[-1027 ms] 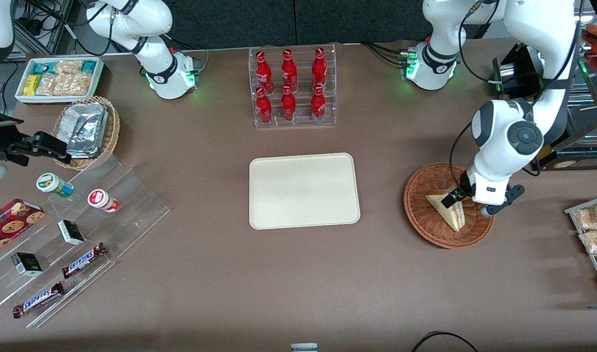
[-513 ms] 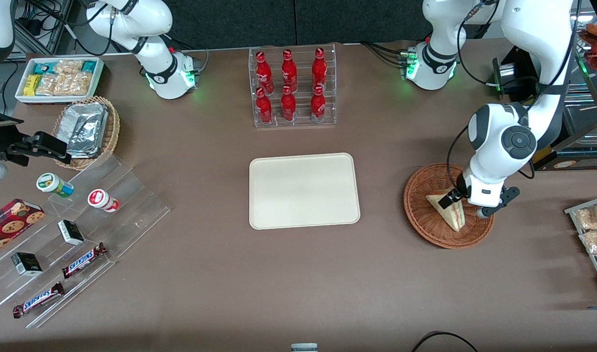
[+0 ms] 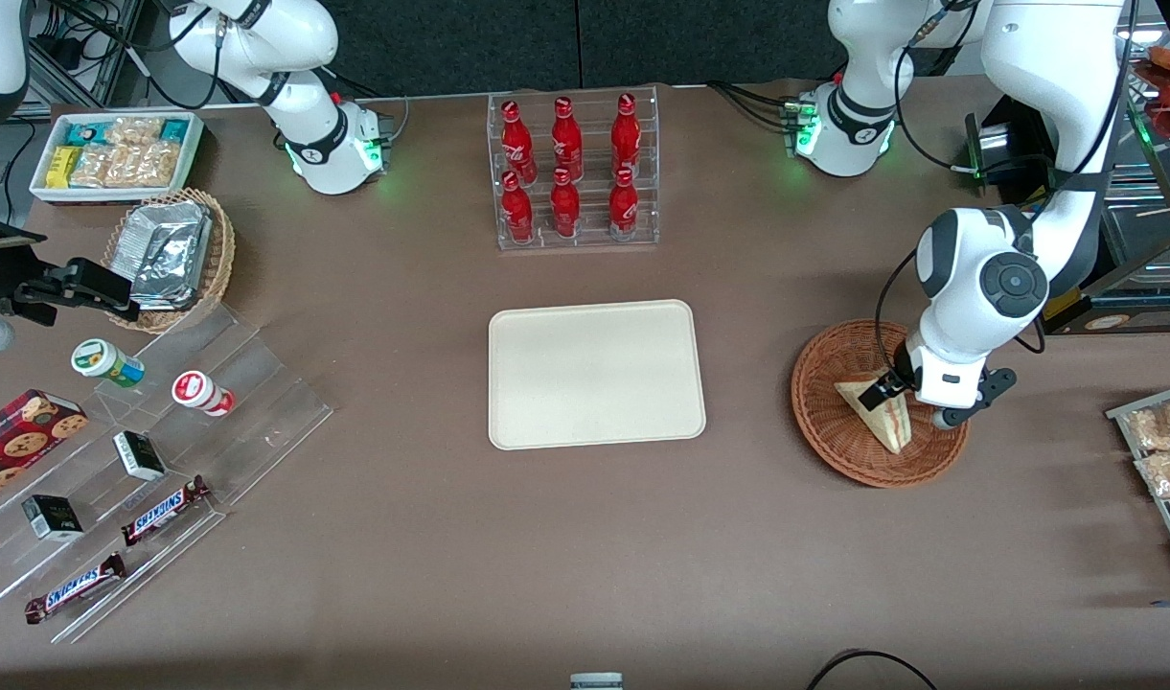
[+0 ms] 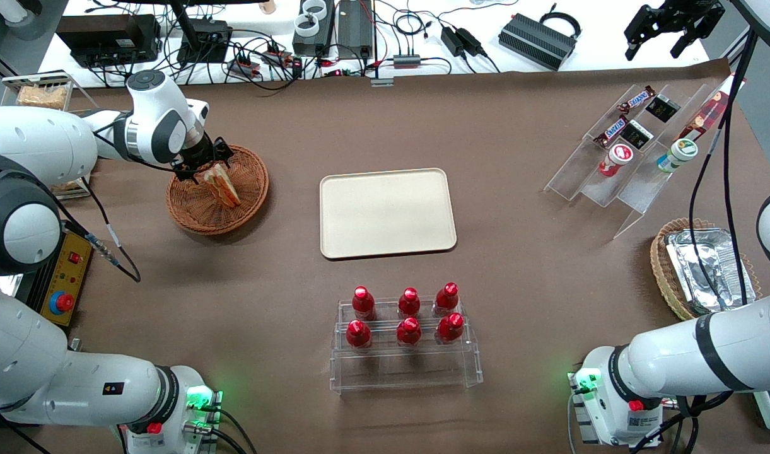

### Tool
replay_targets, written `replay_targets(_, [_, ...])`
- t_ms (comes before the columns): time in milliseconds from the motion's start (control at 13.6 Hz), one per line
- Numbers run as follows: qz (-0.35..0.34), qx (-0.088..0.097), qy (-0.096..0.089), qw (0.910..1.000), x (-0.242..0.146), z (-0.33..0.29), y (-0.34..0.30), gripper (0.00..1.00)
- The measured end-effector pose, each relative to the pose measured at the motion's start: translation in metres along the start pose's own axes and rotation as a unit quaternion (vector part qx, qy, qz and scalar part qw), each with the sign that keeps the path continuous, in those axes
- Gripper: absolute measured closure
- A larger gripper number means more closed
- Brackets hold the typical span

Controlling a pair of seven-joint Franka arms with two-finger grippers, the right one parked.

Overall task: Place sandwich from basket to tray
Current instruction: 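Lower the open left gripper around the sandwich and close on it, then lift the sandwich with the left gripper and carry it over the cream tray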

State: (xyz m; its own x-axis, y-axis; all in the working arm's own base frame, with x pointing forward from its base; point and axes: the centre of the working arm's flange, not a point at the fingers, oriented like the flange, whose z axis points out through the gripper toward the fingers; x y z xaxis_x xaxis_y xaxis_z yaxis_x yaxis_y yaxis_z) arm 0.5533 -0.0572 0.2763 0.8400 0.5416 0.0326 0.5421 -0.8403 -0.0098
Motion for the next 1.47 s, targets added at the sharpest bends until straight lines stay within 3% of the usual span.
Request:
replay_targets(440, [0.006, -0.001, 0.006, 1.0000, 0.001, 0.018, 0.002, 0.04])
replay_targets(807, [0.005, 0.000, 0.006, 1.0000, 0.002, 0.024, 0.001, 0.59])
replay_targets(1100, [0.004, 0.004, 0.002, 1.0000, 0.001, 0.021, 0.001, 0.73])
replay_targets(1467, [0.008, 0.035, -0.022, 0.9991, 0.007, -0.021, 0.006, 0.85])
